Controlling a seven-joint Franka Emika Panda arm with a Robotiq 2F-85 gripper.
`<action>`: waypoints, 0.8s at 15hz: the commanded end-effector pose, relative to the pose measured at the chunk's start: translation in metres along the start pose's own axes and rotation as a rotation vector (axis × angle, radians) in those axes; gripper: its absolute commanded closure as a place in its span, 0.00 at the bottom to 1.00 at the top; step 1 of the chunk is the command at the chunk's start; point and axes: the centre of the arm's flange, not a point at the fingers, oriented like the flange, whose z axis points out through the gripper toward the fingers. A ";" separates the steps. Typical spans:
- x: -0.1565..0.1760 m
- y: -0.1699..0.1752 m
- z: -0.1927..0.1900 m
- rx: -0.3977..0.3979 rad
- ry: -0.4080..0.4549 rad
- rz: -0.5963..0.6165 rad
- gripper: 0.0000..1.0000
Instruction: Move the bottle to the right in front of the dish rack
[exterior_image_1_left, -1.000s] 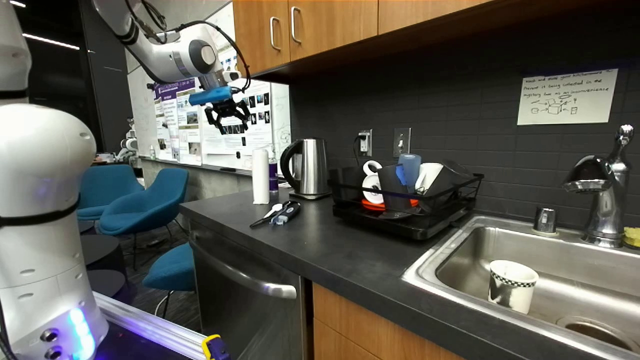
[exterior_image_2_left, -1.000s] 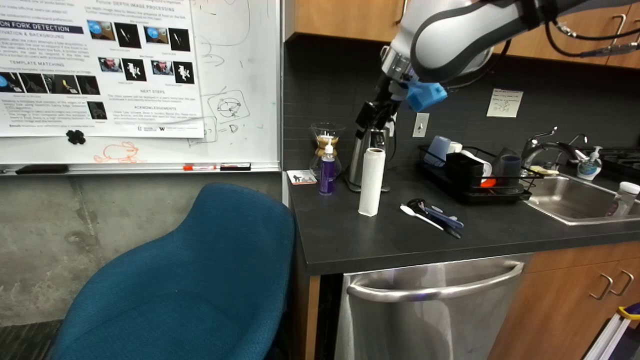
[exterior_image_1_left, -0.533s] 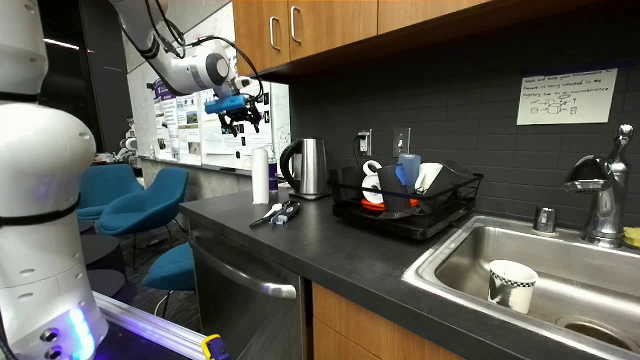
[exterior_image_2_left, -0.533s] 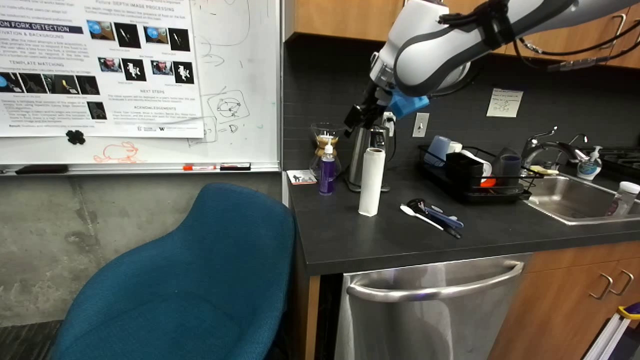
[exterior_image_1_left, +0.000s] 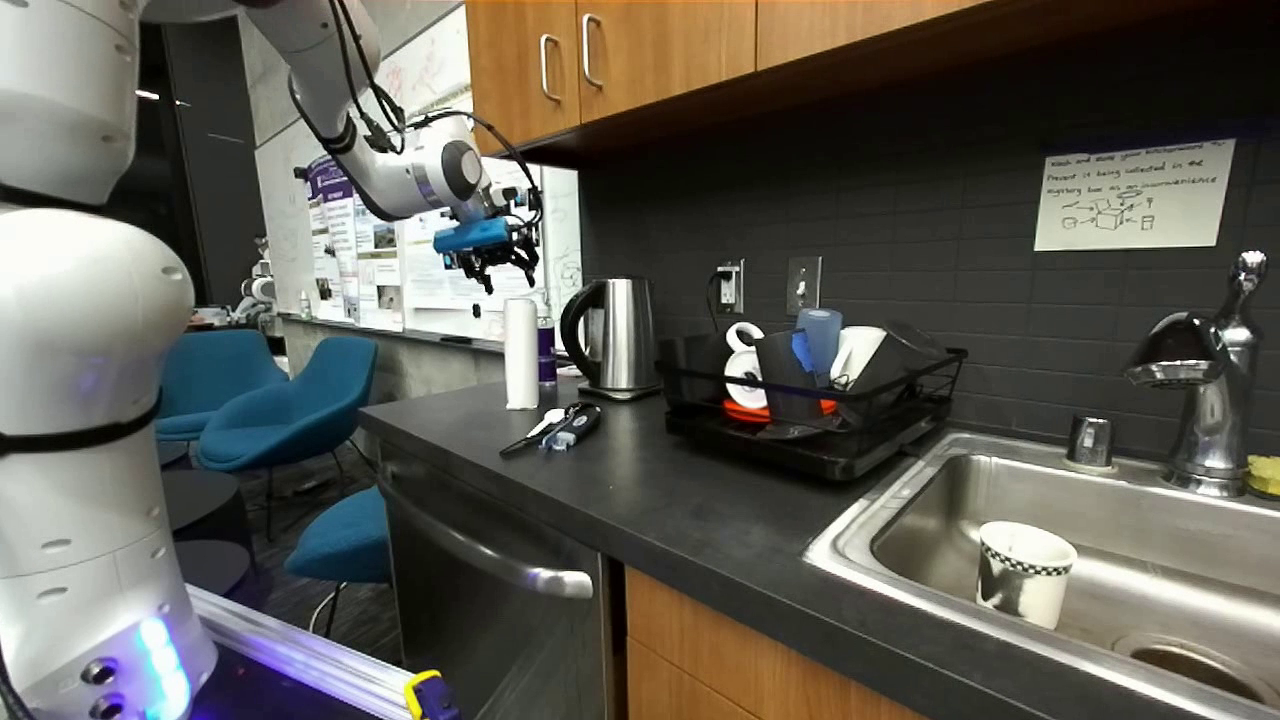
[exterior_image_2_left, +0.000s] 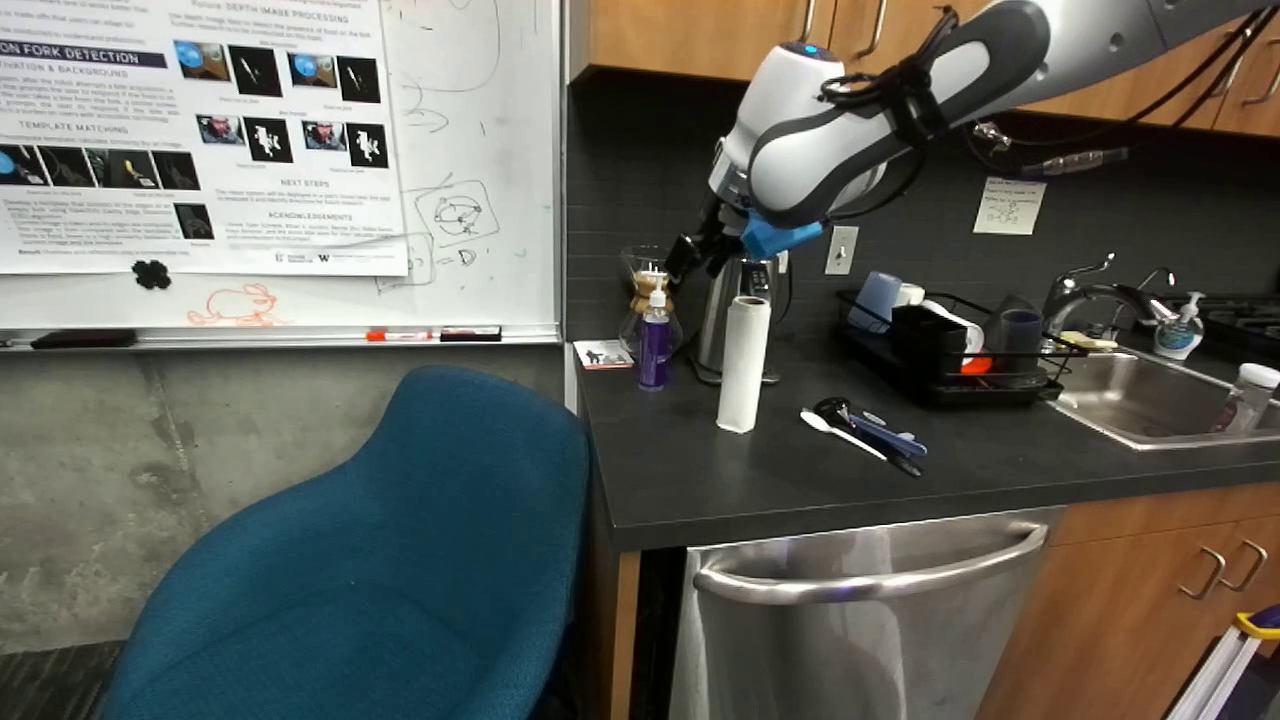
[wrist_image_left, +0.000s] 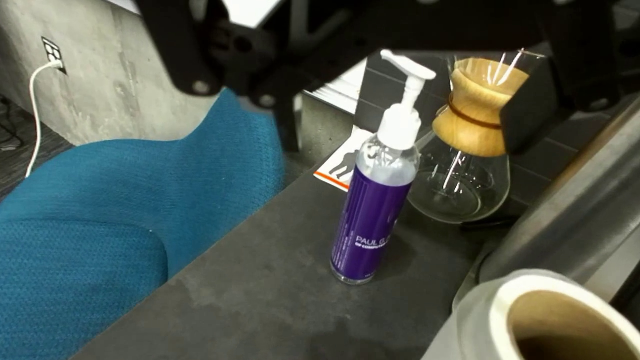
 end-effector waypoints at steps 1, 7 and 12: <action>0.025 0.004 0.024 -0.023 0.009 0.026 0.00; 0.042 0.016 0.051 -0.033 0.024 0.067 0.00; 0.054 0.016 0.068 -0.032 0.029 0.078 0.00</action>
